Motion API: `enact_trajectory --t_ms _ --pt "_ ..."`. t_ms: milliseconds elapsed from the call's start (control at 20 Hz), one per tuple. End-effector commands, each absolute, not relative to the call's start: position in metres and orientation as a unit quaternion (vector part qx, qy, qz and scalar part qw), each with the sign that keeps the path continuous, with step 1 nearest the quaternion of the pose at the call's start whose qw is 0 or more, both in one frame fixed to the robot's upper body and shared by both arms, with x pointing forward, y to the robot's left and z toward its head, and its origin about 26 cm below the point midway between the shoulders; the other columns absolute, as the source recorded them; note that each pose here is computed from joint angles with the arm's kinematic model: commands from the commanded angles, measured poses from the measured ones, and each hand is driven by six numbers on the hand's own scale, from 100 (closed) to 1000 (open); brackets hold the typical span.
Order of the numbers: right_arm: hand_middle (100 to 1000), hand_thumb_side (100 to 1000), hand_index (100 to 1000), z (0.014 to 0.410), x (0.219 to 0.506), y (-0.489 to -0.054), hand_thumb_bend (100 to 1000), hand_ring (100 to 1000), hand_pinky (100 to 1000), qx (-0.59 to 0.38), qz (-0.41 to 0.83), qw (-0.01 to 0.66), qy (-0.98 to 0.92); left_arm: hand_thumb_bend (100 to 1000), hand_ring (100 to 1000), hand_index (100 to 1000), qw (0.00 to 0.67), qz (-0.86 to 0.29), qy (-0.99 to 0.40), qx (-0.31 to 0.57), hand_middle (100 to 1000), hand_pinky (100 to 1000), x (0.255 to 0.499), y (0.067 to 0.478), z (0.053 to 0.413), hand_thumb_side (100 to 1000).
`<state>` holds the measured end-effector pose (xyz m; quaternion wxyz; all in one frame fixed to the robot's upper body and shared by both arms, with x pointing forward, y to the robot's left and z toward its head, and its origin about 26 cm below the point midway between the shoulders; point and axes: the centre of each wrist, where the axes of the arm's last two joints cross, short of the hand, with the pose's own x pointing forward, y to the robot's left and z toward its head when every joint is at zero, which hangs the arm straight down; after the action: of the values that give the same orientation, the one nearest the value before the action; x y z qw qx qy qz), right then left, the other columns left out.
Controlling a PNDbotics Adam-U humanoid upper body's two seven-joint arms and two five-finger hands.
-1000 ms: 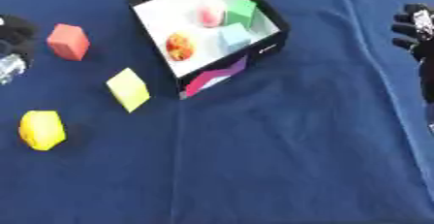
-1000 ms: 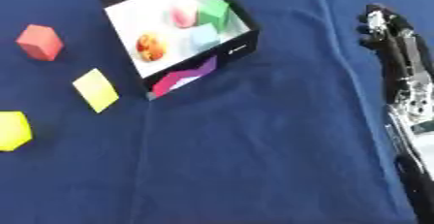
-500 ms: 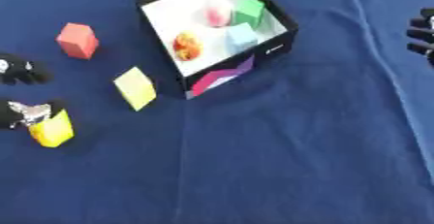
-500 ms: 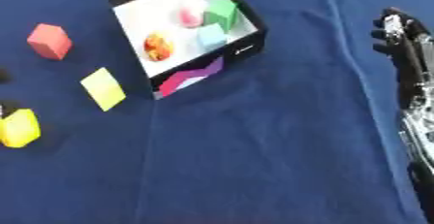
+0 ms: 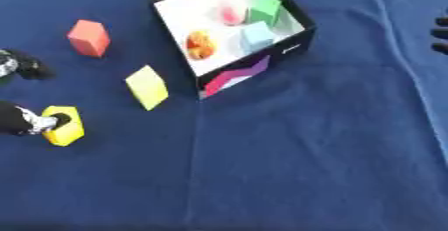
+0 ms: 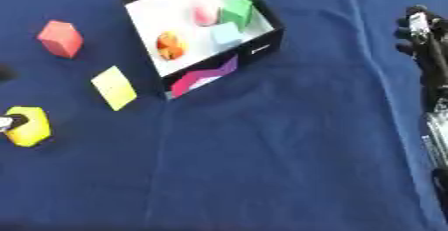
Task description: Pick up objects on the table and place them in the box.
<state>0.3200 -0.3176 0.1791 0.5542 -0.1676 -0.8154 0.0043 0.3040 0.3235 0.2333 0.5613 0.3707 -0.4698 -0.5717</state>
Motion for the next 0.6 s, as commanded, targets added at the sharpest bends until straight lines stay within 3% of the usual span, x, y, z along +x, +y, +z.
enact_trajectory --t_ms 50,250,600 --pt "756 784 842 0.1876 0.3202 -0.3213 100 826 831 -0.18 0.016 0.544 -0.82 430 823 838 0.563 -0.57 -0.467 0.374 735 884 0.3057 0.3268 0.2391 488" --pt "755 784 844 0.1872 0.3205 -0.321 100 826 831 -0.179 0.017 0.545 -0.819 445 826 841 0.573 -0.572 -0.462 0.362 738 886 0.3073 0.3276 0.2364 517" --pt "761 784 846 0.1875 0.3214 -0.3199 100 828 833 -0.176 0.019 0.545 -0.82 506 829 841 0.574 -0.585 -0.45 0.353 742 889 0.3127 0.3279 0.2325 469"
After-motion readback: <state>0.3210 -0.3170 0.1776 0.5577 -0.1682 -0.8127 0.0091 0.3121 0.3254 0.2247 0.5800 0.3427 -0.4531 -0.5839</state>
